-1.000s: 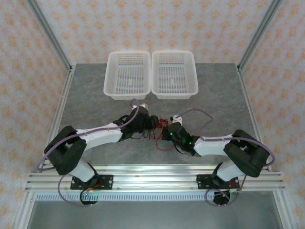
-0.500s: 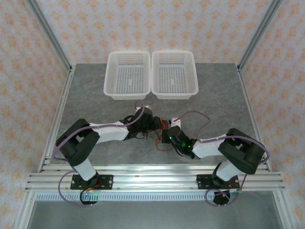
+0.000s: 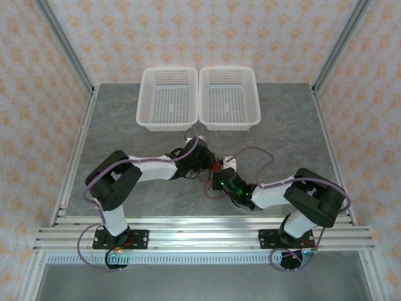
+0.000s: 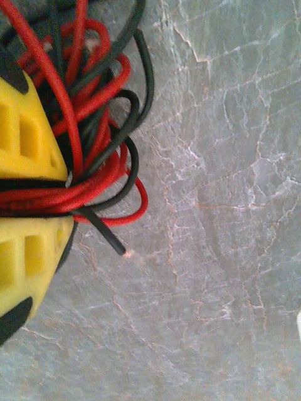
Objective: Untangle the cables
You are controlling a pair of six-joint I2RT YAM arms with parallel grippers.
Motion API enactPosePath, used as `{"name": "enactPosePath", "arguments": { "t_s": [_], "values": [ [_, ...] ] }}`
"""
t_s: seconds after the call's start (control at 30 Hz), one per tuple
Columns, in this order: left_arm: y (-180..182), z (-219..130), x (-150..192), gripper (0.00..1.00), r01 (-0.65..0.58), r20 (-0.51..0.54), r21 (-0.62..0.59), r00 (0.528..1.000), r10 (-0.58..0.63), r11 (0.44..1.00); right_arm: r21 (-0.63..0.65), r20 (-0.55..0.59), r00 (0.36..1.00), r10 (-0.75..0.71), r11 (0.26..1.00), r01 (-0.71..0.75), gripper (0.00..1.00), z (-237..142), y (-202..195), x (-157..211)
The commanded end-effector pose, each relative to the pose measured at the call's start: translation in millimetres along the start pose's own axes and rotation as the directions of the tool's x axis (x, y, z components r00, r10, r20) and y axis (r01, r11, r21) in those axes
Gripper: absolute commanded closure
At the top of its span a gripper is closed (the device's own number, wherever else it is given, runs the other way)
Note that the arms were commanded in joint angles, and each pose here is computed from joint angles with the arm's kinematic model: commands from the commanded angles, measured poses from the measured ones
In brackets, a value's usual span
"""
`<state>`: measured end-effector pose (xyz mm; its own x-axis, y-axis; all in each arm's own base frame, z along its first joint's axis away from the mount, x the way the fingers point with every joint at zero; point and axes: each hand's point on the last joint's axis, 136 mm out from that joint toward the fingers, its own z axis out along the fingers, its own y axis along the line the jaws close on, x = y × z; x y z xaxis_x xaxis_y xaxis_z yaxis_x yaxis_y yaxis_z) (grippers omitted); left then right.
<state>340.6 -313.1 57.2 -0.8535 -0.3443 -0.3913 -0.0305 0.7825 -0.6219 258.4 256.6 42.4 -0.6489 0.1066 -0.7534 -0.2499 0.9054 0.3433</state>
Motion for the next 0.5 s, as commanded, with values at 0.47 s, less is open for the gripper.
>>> {"name": "enactPosePath", "arguments": {
  "t_s": [0.47],
  "values": [
    [36.0,-59.6,-20.5,1.00,-0.189,0.039,-0.272,0.978,0.207,0.943,0.258,0.075,0.995,0.063,0.963,-0.081,1.00,-31.4,-59.0,-27.7]
  ]
}}
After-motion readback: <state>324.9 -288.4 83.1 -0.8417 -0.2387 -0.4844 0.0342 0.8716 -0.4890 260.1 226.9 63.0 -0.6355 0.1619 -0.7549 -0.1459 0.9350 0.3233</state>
